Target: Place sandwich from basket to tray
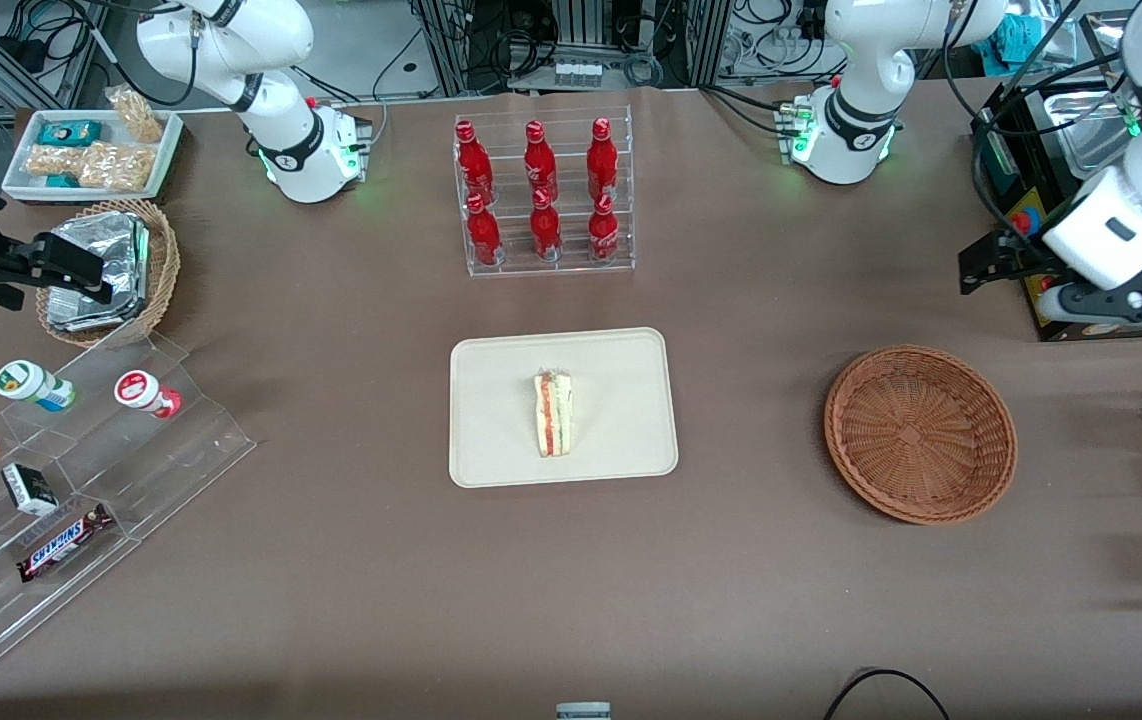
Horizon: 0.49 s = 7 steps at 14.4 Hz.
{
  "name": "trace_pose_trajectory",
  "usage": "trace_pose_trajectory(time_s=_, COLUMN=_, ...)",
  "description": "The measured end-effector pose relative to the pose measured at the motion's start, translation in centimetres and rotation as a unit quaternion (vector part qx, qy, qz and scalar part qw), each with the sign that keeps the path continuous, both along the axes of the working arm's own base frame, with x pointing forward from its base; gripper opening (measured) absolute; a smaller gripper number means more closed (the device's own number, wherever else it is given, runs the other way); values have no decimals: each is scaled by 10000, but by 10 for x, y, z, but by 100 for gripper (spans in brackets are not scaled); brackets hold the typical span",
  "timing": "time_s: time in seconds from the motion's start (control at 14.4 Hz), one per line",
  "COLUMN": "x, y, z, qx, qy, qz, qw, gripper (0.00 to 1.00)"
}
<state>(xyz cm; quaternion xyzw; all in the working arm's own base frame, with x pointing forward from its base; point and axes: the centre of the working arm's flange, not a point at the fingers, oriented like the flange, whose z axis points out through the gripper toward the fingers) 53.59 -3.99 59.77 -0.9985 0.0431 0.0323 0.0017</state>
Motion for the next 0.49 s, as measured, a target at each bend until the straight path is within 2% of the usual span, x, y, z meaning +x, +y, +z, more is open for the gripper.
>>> trace_pose_trajectory(time_s=0.28, x=-1, y=15, z=26, qx=-10, qy=-264, qz=136, qw=9996, gripper=100)
trace_pose_trajectory(time_s=0.49, x=-1, y=25, z=30, qx=-15, qy=-310, qz=227, qw=9993, gripper=100)
